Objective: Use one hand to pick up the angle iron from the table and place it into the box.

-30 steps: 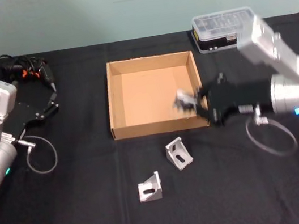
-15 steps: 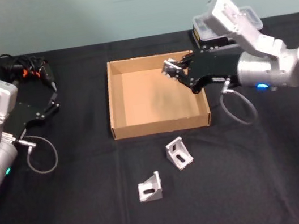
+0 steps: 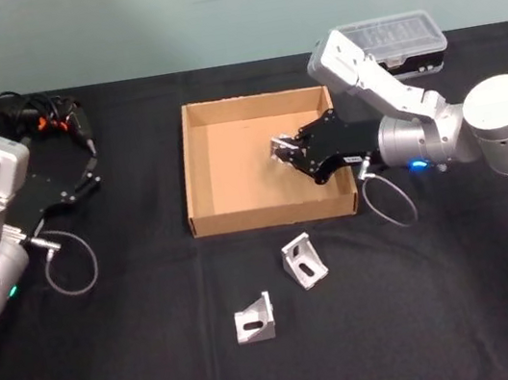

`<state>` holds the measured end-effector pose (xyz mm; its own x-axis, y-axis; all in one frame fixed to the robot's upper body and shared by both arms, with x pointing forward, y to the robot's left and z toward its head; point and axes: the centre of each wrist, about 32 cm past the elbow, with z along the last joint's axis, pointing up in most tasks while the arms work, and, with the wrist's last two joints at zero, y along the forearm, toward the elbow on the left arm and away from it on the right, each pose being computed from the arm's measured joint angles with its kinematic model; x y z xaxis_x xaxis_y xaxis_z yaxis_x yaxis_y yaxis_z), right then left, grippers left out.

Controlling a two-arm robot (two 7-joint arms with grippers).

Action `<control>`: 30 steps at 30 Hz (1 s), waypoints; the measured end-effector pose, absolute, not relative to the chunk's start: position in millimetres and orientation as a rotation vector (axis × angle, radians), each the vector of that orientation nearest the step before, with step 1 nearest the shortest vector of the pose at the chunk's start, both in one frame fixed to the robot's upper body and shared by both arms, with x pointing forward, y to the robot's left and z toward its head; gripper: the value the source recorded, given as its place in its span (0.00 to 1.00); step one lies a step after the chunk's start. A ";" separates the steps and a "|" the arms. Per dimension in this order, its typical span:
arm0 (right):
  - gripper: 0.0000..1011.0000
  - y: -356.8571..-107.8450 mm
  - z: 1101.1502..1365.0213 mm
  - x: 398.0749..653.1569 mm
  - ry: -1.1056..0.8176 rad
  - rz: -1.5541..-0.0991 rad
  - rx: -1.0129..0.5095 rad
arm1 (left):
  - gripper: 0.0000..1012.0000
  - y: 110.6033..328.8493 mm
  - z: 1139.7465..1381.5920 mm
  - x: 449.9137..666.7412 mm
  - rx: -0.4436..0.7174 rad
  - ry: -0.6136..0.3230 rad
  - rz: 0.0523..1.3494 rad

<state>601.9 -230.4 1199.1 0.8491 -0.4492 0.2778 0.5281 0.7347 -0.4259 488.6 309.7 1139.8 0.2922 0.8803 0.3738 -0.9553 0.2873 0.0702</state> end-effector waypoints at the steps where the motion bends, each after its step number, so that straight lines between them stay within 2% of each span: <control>1: 0.09 -230.2 1198.2 602.4 -0.159 -0.538 -0.520 | 0.99 309.7 1139.8 488.6 0.304 -0.285 1.248; 3: 0.09 -230.0 1197.5 602.7 -0.157 -0.533 -0.523 | 0.99 309.7 1139.8 488.6 0.304 -0.285 1.248; 8: 0.19 -230.7 1197.1 603.1 -0.155 -0.524 -0.532 | 0.99 309.7 1139.8 488.6 0.304 -0.285 1.248; 11: 0.30 -231.8 1197.6 603.0 -0.155 -0.526 -0.532 | 0.99 309.6 1139.8 488.6 0.304 -0.285 1.248; 13: 0.34 -232.6 1198.3 602.4 -0.156 -0.527 -0.531 | 0.99 309.7 1139.8 488.6 0.304 -0.285 1.248; 14: 0.40 -233.7 1199.6 601.6 -0.158 -0.529 -0.529 | 0.99 309.7 1139.8 488.6 0.304 -0.285 1.248; 16: 0.44 -235.0 1201.6 600.4 -0.161 -0.532 -0.523 | 0.99 309.7 1139.8 488.6 0.304 -0.285 1.248; 17: 0.50 -236.8 1204.2 598.4 -0.165 -0.539 -0.514 | 0.99 309.7 1139.8 488.6 0.304 -0.285 1.248; 19: 0.54 -239.4 1208.0 595.9 -0.170 -0.549 -0.498 | 0.99 309.7 1139.8 488.6 0.304 -0.285 1.248; 20: 0.60 -242.9 1212.4 592.9 -0.176 -0.560 -0.475 | 0.99 309.7 1139.8 488.6 0.304 -0.285 1.248; 21: 0.60 -244.4 1214.1 591.0 -0.178 -0.564 -0.461 | 0.99 309.7 1139.8 488.6 0.305 -0.285 1.248; 24: 0.72 -252.9 1225.4 582.2 -0.195 -0.576 -0.399 | 0.99 309.6 1139.8 488.6 0.304 -0.285 1.248; 30: 0.86 -270.3 1241.9 563.3 -0.221 -0.564 -0.297 | 0.99 309.7 1139.8 488.6 0.304 -0.285 1.248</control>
